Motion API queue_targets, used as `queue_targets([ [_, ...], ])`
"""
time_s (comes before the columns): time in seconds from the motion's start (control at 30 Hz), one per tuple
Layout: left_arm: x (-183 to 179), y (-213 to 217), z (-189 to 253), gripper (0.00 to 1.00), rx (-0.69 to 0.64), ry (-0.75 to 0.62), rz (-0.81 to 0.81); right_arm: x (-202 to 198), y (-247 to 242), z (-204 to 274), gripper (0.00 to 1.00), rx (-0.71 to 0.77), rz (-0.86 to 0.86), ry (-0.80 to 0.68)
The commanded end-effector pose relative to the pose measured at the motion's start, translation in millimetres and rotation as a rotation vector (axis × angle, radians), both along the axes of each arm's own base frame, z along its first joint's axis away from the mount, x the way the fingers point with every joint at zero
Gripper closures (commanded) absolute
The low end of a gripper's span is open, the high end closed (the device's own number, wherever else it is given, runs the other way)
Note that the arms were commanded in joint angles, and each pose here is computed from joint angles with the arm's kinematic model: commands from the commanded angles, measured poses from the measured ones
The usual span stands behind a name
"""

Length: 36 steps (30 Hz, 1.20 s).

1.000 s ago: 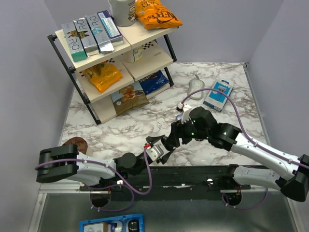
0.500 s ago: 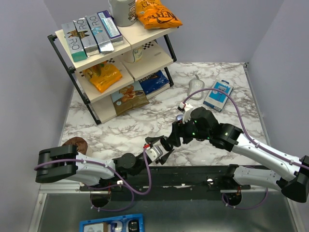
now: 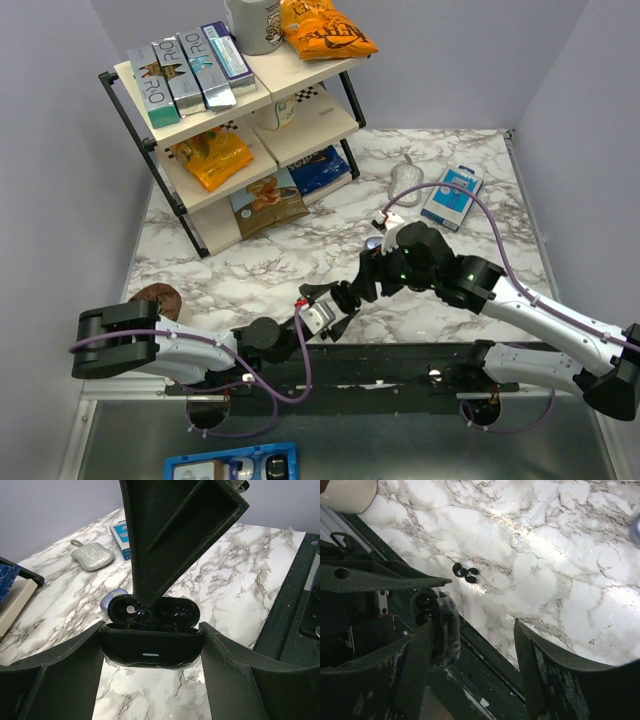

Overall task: Insert the wireless bluetooth earbuds into the charging case
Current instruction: Open the charging case.

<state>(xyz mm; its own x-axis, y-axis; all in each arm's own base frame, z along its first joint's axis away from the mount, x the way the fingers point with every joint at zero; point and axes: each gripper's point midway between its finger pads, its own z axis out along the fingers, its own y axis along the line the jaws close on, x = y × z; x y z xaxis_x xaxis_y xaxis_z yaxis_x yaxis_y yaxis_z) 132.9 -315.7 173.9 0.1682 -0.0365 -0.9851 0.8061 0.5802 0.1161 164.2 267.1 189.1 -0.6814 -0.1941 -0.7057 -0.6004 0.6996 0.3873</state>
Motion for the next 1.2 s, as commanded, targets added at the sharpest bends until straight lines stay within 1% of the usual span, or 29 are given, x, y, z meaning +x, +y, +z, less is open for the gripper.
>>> queue_targets([
  [0.0, -4, 2, 6, 1.00, -0.038, 0.008, -0.009, 4, -10, 6, 0.27, -0.013, -0.032, -0.033],
  [0.1, -4, 2, 6, 1.00, -0.038, 0.012, -0.005, 1, -6, 13, 0.27, 0.017, -0.008, -0.043],
  [0.13, -4, 3, 6, 1.00, -0.039, 0.011, -0.003, -5, -2, 18, 0.27, 0.048, 0.026, -0.038],
  [0.2, -3, 3, 7, 1.00, -0.044, 0.008, 0.007, -7, 4, 22, 0.28, 0.099, 0.036, -0.033],
  [0.27, -2, 4, 11, 1.00, -0.062, 0.001, 0.017, -10, 10, 26, 0.30, 0.149, 0.048, -0.012],
  [0.37, 0, 3, 15, 1.00, -0.065, -0.018, 0.028, -16, 20, 19, 0.32, 0.194, 0.065, 0.047],
  [0.43, -1, 0, 19, 1.00, -0.065, -0.028, 0.021, -18, 23, 14, 0.34, 0.191, 0.075, 0.071],
  [0.63, -3, -3, 26, 1.00, -0.079, -0.036, 0.013, -14, 24, 8, 0.47, 0.176, 0.061, 0.073],
  [0.67, -3, -2, 26, 1.00, -0.078, -0.038, 0.013, -14, 24, 7, 0.52, 0.174, 0.062, 0.072],
  [0.73, -3, -1, 26, 1.00, -0.081, -0.037, 0.015, -14, 24, 6, 0.57, 0.172, 0.064, 0.074],
  [0.77, -3, -1, 27, 1.00, -0.083, -0.037, 0.019, -15, 24, 4, 0.60, 0.167, 0.066, 0.076],
  [0.87, -2, 1, 28, 1.00, -0.092, -0.033, 0.023, -15, 23, 3, 0.66, 0.165, 0.070, 0.074],
  [1.03, -2, 2, 32, 1.00, -0.102, -0.034, 0.029, -16, 22, 0, 0.64, 0.157, 0.075, 0.077],
  [1.17, -2, 2, 34, 1.00, -0.106, -0.034, 0.028, -16, 20, -4, 0.65, 0.147, 0.070, 0.078],
])
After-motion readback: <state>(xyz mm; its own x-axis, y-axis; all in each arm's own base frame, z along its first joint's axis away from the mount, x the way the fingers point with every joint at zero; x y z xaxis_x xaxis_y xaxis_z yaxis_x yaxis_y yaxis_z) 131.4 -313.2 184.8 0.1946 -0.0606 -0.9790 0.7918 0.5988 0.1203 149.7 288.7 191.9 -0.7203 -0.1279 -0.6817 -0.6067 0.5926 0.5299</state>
